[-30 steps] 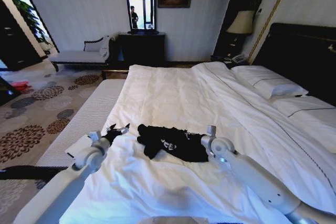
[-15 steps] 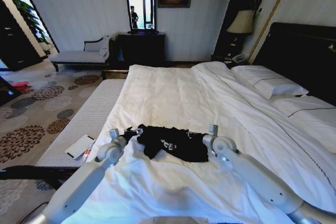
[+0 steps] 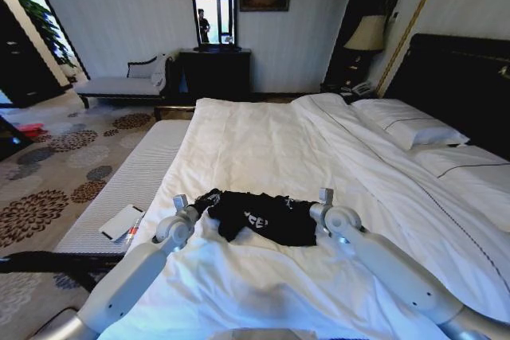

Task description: Fold the clothes on the bed.

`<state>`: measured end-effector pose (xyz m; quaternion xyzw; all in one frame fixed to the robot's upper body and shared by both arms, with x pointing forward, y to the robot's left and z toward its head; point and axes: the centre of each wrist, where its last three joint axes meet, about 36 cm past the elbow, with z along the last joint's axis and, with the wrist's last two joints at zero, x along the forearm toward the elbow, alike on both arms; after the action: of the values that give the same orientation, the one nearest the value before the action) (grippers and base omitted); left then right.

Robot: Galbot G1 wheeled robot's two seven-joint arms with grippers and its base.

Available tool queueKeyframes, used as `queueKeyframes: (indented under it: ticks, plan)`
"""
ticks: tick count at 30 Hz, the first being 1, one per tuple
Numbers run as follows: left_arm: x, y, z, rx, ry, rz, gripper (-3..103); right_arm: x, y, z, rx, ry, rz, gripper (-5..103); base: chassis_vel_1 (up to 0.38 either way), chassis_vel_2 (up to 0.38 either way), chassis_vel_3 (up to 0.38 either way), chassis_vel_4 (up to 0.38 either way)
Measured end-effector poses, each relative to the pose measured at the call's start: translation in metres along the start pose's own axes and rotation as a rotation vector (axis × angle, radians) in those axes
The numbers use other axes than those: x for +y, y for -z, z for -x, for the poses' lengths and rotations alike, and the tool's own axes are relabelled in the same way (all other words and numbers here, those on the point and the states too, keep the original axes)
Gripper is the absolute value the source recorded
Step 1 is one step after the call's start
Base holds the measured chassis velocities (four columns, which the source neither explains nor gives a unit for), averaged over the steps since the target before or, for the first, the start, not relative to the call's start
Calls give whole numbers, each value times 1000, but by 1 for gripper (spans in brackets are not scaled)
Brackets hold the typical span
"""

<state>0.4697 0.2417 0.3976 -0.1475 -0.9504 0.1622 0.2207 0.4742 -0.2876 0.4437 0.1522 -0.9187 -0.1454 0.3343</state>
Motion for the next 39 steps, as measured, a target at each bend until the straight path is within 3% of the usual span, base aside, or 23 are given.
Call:
queueKeyframes:
  ticks: [4,5,8,13,19,27,35,39]
  plan:
    - [0,0,1,-2,-8,7,28,0,-1,0,2,-1,1,1,0,0,0,0]
    - [0,0,1,-2,-8,7,28,0,-1,0,2,-1,1,1,0,0,0,0]
    - [0,1,1,-4,-10,10,11,-1,-2,0,3,-2,1,1,0,0,0,0]
    - [-1,3,-1,-14,-15,19,1,-2,-2,1,4,-6,1,1,0,0,0,0]
    - [-4,8,-10,-39,-23,51,0,-3,-2,0,-8,-6,6,1,0,0,0,0]
    - [-10,23,-44,-97,-58,140,0,-7,16,-20,-135,-21,-13,1,0,0,0,0]
    - [-20,62,-89,-199,-100,216,0,-10,53,-67,-284,-41,-85,1,0,0,0,0]
    - [-32,98,-121,-284,-142,258,0,-7,78,-95,-366,-47,-132,1,0,0,0,0]
